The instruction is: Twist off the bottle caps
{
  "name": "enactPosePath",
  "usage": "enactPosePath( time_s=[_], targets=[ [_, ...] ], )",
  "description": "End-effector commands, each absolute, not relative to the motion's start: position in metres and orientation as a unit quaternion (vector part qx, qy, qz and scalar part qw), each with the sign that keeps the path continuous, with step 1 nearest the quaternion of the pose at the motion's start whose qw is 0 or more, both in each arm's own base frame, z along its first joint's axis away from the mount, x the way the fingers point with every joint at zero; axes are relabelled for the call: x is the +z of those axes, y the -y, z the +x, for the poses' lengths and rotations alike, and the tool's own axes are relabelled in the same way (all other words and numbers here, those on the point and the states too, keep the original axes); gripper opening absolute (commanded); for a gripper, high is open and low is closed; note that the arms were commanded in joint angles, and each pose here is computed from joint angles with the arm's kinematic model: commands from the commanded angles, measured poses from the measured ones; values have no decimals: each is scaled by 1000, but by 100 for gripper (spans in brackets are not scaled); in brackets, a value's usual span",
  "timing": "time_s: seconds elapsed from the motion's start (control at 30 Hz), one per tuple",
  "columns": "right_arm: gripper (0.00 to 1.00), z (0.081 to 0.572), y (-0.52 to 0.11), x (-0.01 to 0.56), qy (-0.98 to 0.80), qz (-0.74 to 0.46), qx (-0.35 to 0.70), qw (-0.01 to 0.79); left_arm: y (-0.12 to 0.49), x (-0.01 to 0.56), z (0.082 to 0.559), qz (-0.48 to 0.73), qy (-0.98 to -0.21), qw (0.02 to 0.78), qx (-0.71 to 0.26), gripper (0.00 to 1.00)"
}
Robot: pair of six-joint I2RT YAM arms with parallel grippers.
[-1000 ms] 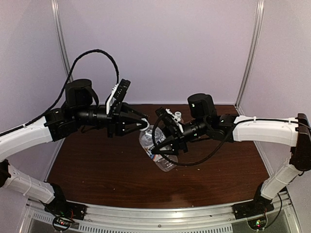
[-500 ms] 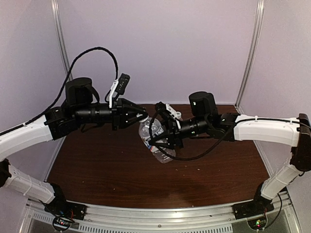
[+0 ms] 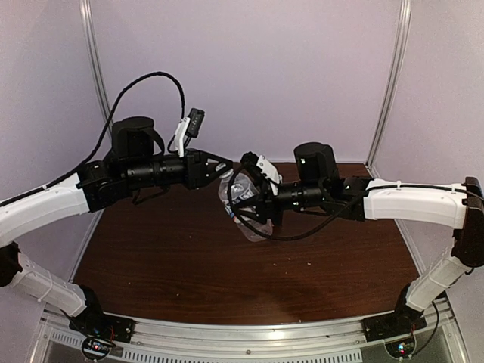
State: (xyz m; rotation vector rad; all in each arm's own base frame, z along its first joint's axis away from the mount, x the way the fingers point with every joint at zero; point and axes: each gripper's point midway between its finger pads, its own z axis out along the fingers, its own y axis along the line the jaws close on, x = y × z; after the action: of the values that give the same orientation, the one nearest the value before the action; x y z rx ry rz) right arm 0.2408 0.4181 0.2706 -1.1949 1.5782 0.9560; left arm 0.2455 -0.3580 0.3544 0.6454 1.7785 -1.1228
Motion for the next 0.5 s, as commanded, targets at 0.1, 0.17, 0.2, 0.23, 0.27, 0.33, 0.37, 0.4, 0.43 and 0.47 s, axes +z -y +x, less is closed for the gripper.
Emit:
enactPosePath(
  time_s=[0.1, 0.17, 0.2, 0.23, 0.27, 0.33, 0.37, 0.4, 0.43, 0.47],
  targets=[
    [47, 237, -416, 285, -625, -485, 400, 463, 351, 381, 243, 273, -693, 495, -448, 42],
    [47, 233, -416, 286, -620, -489, 407, 460, 348, 382, 241, 280, -689, 499, -445, 48],
    [47, 232, -416, 286, -617, -491, 409, 459, 347, 383, 239, 286, -685, 502, -444, 51],
    [47, 230, -415, 285, -615, -493, 413, 456, 347, 384, 235, 296, -679, 504, -444, 54],
    [47, 227, -416, 285, -612, -496, 417, 453, 347, 386, 232, 307, -671, 507, -446, 59],
    [47, 223, -416, 284, -605, -503, 425, 447, 347, 390, 221, 333, -651, 510, -453, 65],
    [48, 220, -416, 284, -603, -507, 429, 443, 346, 391, 216, 345, -642, 511, -455, 67],
    [48, 217, -417, 284, -598, -511, 434, 438, 345, 392, 212, 353, -636, 511, -457, 69],
    [48, 214, -417, 285, -594, -515, 440, 434, 343, 395, 208, 360, -629, 514, -458, 71],
    [48, 210, -417, 285, -590, -519, 446, 429, 341, 395, 205, 368, -625, 515, -457, 72]
  ],
)
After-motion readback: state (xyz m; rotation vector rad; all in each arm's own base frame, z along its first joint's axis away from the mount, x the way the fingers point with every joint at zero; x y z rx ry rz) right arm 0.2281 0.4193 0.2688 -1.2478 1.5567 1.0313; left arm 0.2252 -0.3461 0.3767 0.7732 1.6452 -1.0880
